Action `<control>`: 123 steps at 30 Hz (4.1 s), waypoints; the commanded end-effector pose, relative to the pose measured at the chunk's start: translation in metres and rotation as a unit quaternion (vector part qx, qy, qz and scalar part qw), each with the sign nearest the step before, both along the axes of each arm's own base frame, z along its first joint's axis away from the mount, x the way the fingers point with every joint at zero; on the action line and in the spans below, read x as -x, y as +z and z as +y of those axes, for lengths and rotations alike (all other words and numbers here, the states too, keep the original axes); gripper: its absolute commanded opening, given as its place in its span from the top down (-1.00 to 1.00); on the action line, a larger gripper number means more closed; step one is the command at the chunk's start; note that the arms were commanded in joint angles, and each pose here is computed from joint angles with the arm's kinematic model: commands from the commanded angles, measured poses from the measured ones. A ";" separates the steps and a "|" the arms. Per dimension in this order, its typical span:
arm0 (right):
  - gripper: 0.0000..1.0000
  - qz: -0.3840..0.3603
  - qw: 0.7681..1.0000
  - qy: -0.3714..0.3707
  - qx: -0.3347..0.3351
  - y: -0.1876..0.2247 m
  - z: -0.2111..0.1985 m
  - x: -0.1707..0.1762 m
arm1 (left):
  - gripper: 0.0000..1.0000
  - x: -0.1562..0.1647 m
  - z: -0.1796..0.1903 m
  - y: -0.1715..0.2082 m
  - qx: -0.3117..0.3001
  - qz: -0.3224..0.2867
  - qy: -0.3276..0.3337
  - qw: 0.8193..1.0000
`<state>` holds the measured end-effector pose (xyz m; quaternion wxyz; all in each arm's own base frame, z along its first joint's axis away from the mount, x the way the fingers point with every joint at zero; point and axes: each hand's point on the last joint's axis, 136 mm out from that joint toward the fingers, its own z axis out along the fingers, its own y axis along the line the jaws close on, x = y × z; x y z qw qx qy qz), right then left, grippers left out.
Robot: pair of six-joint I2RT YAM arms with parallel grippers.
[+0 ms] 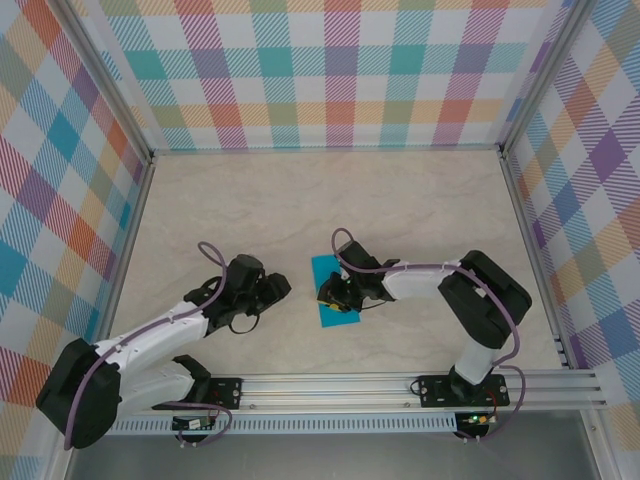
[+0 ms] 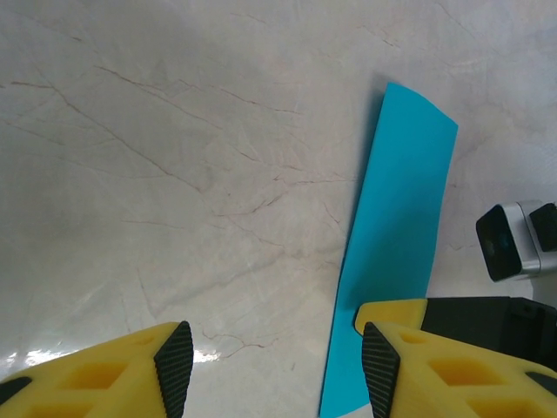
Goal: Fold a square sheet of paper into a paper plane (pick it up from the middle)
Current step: Third fold the triangle at the center of the table.
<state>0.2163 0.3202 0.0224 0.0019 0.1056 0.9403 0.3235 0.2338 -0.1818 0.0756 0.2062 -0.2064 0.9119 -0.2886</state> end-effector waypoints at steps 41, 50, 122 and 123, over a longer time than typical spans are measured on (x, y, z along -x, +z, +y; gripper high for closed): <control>0.17 -0.005 1.000 0.018 -0.025 0.003 -0.063 -0.028 | 0.32 -0.062 -0.095 -0.073 -0.068 0.068 -0.093 0.991; 0.19 -0.017 0.999 0.020 -0.047 0.018 -0.058 -0.030 | 0.33 -0.054 -0.089 -0.076 -0.067 0.073 -0.089 0.991; 0.14 0.048 0.998 -0.023 -0.013 0.005 -0.074 0.041 | 0.33 -0.048 -0.086 -0.075 -0.058 0.080 -0.082 0.992; 0.14 0.049 0.998 -0.022 -0.014 0.003 -0.073 0.041 | 0.33 -0.049 -0.086 -0.074 -0.057 0.080 -0.082 0.992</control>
